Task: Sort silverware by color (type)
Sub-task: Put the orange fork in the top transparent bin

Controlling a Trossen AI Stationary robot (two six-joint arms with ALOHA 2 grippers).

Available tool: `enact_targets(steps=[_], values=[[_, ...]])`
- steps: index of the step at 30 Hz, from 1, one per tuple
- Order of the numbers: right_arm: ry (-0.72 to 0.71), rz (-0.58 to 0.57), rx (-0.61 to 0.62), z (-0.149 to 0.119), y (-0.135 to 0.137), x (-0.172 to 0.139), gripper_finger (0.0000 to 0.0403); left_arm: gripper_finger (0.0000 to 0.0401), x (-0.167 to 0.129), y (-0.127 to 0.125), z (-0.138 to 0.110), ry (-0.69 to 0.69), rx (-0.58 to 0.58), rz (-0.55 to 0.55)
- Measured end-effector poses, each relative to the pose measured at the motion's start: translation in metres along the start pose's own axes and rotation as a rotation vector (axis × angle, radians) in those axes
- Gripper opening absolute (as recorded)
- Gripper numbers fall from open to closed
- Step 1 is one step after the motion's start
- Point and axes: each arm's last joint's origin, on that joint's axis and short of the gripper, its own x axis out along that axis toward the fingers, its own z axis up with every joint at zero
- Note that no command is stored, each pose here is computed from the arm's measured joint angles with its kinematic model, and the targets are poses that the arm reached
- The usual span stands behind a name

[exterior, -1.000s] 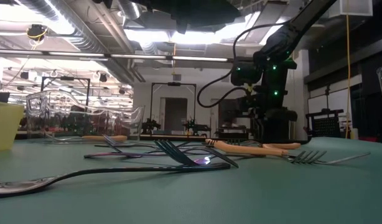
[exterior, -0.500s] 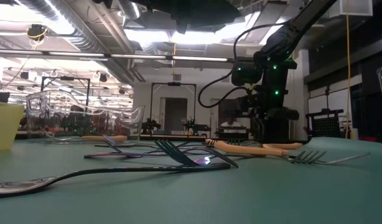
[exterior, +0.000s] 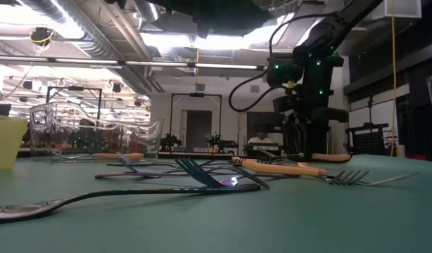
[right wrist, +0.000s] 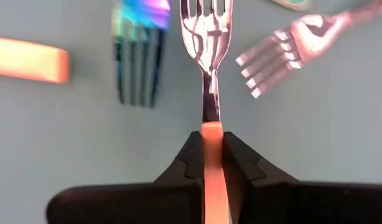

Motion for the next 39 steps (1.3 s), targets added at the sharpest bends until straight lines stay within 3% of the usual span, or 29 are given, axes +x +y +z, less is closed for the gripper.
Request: enact_targets(steps=[8,17,29,39], values=[[0.008,-0.011,-0.091,0.011,0.023,0.000,0.0014,0.0088,-0.001,-0.003,0.001,-0.010,-0.026,-0.012],[0.062,-0.156,-0.178,0.019,0.043,-0.001,0.0014,0.0088,-0.024,-0.004,0.027,-0.088,-0.080,-0.047],[0.040,-0.383,-0.321,0.047,0.071,-0.023,0.0014,0.0088,-0.058,0.033,0.064,-0.162,-0.178,0.012],[-0.120,-0.554,-0.559,0.086,0.104,-0.057,0.0014,0.0088,-0.060,0.069,0.053,-0.018,-0.391,0.094]])
